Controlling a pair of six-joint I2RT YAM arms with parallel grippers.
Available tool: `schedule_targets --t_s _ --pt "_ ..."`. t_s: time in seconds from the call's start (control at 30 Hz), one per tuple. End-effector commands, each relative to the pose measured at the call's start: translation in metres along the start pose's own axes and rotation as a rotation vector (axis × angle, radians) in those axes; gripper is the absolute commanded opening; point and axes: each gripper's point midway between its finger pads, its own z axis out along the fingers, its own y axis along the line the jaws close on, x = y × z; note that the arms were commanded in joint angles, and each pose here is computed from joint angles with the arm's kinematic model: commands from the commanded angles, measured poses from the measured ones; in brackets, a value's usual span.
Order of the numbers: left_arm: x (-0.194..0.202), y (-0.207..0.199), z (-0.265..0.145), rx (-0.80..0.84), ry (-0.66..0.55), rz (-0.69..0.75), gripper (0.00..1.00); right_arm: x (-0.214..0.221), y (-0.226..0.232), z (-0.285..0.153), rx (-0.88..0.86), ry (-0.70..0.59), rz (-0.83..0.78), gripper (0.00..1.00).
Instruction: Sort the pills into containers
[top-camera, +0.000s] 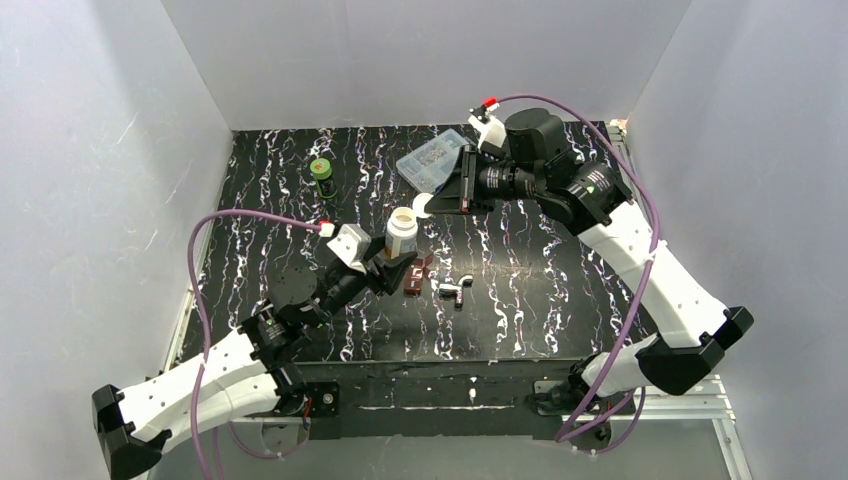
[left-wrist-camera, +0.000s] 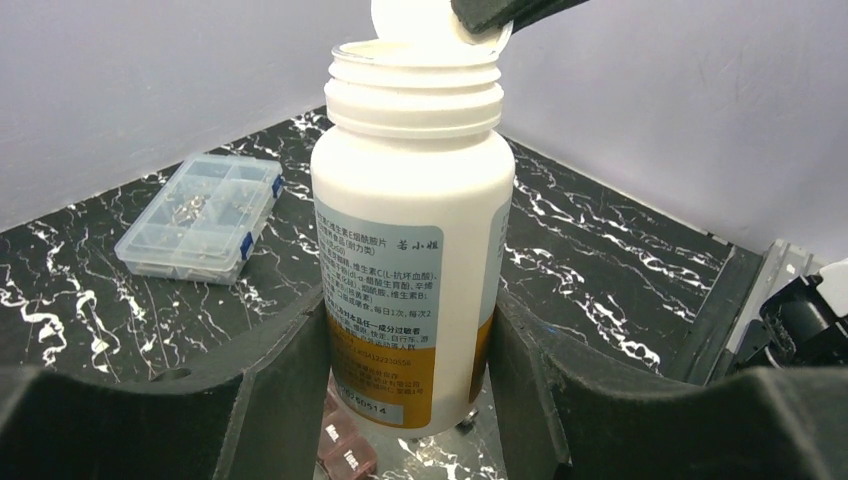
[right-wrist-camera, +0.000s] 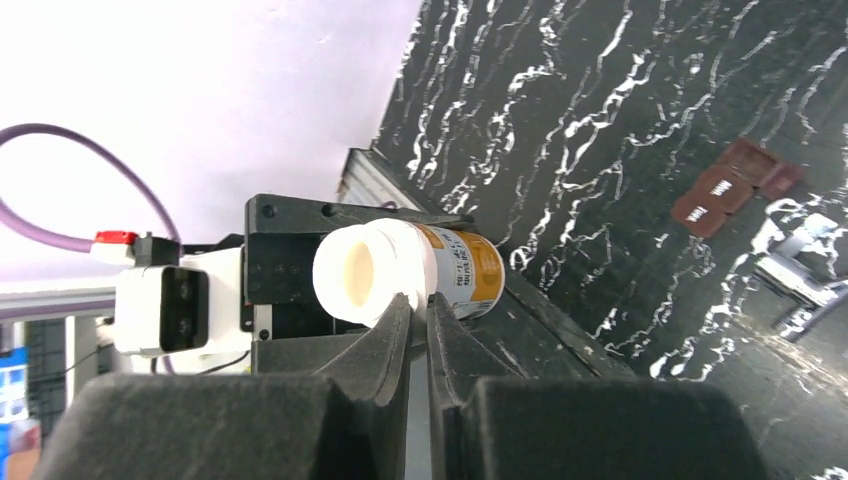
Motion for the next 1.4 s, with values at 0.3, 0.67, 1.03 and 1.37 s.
schedule_targets --t_s 0.3,0.67,1.03,1.37 --pt "-0.061 -0.004 -0.002 0.015 -0.187 -0.011 0.00 -0.004 0.038 -0.013 -0.207 -0.008 0.054 0.32" --pt "-0.062 -0.004 0.004 0.011 -0.163 -0.006 0.00 -0.013 0.037 -0.023 -0.184 -0.088 0.018 0.59" --pt "-0.061 -0.009 0.013 0.012 -0.064 -0.059 0.00 -0.015 0.027 -0.032 -0.169 -0.327 -0.288 0.91" --pt "-0.063 -0.018 0.016 0.052 -0.008 -0.077 0.00 -0.020 0.026 -0.023 -0.193 -0.469 -0.399 0.91"
